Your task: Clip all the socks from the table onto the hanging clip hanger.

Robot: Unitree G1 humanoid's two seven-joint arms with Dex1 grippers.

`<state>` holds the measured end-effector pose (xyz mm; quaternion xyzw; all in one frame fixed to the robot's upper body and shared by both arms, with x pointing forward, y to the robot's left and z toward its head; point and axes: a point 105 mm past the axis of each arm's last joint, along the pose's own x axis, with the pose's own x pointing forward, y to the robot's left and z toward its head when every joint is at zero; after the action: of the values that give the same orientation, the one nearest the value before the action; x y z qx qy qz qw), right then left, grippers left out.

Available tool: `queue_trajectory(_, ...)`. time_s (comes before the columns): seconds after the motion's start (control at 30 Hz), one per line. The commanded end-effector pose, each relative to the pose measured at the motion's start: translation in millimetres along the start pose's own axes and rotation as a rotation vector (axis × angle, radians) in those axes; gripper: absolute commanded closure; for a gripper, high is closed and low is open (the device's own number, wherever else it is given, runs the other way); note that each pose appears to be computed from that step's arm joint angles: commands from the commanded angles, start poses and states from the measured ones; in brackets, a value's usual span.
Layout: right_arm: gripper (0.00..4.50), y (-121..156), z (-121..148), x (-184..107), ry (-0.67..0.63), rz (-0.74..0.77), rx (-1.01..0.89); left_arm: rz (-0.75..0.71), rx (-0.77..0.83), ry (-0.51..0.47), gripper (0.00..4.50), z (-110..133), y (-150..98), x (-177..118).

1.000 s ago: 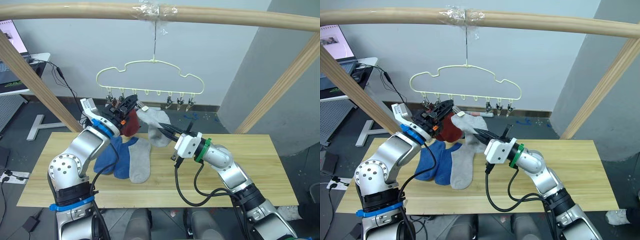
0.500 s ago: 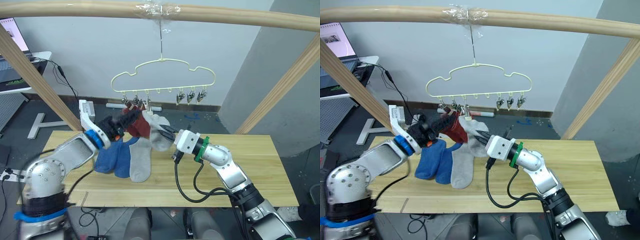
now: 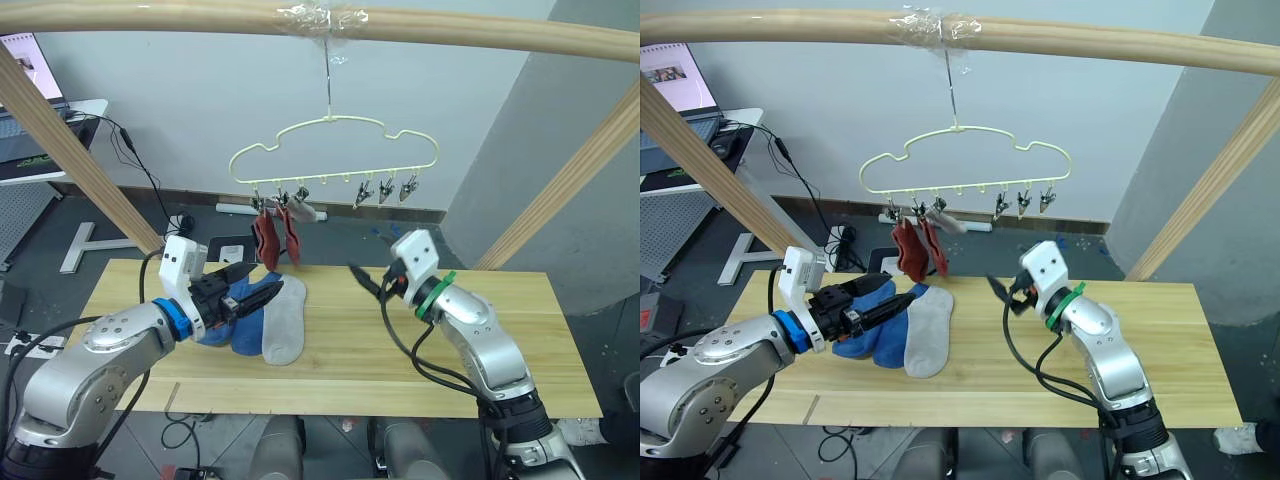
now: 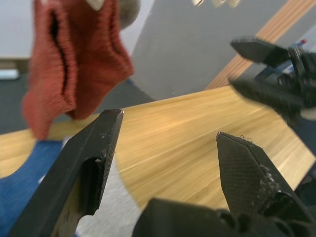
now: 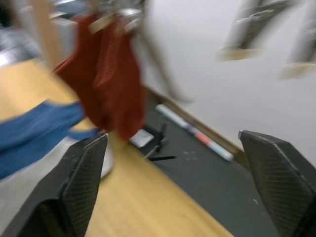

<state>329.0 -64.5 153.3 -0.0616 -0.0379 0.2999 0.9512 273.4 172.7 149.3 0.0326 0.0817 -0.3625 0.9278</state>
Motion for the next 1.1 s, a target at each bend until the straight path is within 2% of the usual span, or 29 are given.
queue_trajectory(0.03, 0.97, -2, 34, -4, -0.071, -0.066, 0.011, -0.021, 0.101, -0.063, 1.04, 14, -3, -2)
queue_trajectory(0.37, 0.97, 5, 51, 2, -0.090, -0.120, 0.048, -0.080, 0.181, -0.156, 1.04, 35, -10, 3)
queue_trajectory(0.5, 1.89, 9, 52, 8, -0.096, -0.114, 0.059, -0.083, 0.189, -0.176, 1.04, 42, -12, 6)
queue_trajectory(1.1, 1.89, 6, 57, 40, -0.089, -0.165, 0.171, -0.134, 0.204, -0.236, 1.04, 65, -29, 8)
